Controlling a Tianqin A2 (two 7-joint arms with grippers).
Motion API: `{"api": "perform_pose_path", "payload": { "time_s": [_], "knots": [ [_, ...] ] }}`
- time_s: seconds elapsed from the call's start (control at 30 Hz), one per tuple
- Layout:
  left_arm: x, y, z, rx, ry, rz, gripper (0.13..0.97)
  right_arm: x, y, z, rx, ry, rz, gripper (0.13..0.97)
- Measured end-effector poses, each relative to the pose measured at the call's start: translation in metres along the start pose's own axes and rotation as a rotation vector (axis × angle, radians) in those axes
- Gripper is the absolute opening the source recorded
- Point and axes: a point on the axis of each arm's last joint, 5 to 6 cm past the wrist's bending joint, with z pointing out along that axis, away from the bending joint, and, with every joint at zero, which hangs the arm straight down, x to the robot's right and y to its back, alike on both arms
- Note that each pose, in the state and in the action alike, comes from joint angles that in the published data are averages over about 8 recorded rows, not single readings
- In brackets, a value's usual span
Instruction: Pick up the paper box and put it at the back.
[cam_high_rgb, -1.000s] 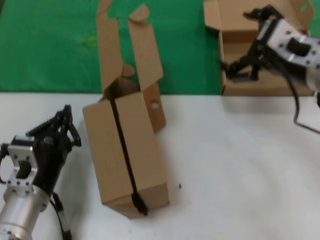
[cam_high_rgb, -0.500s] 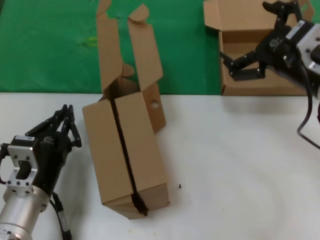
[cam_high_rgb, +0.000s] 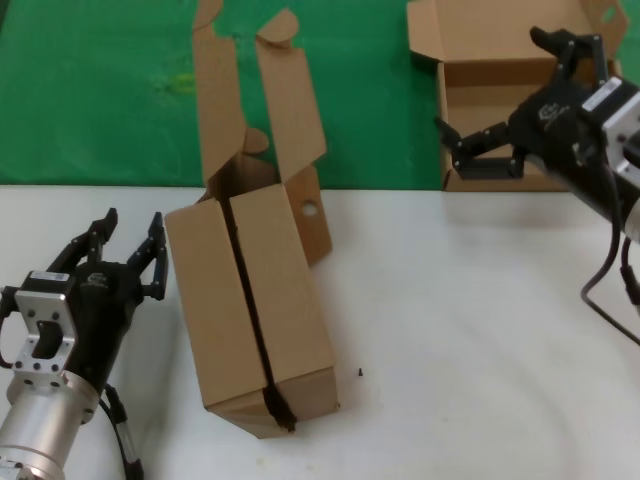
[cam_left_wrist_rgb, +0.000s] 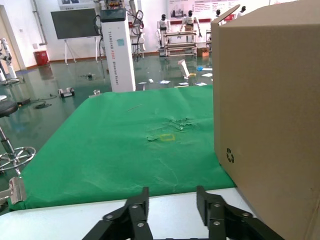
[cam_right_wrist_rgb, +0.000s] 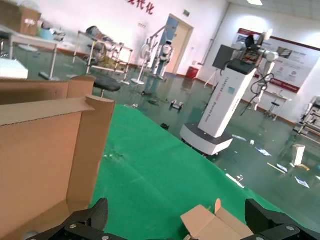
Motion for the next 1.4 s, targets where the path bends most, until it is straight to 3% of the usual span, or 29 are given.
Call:
{"api": "perform_pose_path", "payload": {
  "time_s": [0.23, 0.37, 0.63, 0.93, 1.23, 1.4],
  "knots": [
    [0.0, 0.0, 0.0, 0.0, 0.0, 0.0, 0.419, -0.011, 0.015, -0.006, 0.02, 0.037, 0.059, 0.966],
    [0.0, 0.0, 0.0, 0.0, 0.0, 0.0, 0.419, -0.018, 0.023, -0.01, 0.026, 0.062, 0.094, 0.966],
    [0.0, 0.0, 0.0, 0.0, 0.0, 0.0, 0.644, -0.03, 0.04, -0.019, 0.029, 0.118, 0.163, 0.966],
    [0.0, 0.0, 0.0, 0.0, 0.0, 0.0, 0.823, -0.045, 0.06, -0.031, 0.013, 0.191, 0.241, 0.966],
    [0.0, 0.0, 0.0, 0.0, 0.0, 0.0, 0.931, -0.06, 0.08, -0.045, -0.022, 0.271, 0.318, 0.966],
    [0.0, 0.0, 0.0, 0.0, 0.0, 0.0, 0.935, -0.068, 0.09, -0.053, -0.05, 0.317, 0.358, 0.966]
  ]
}}
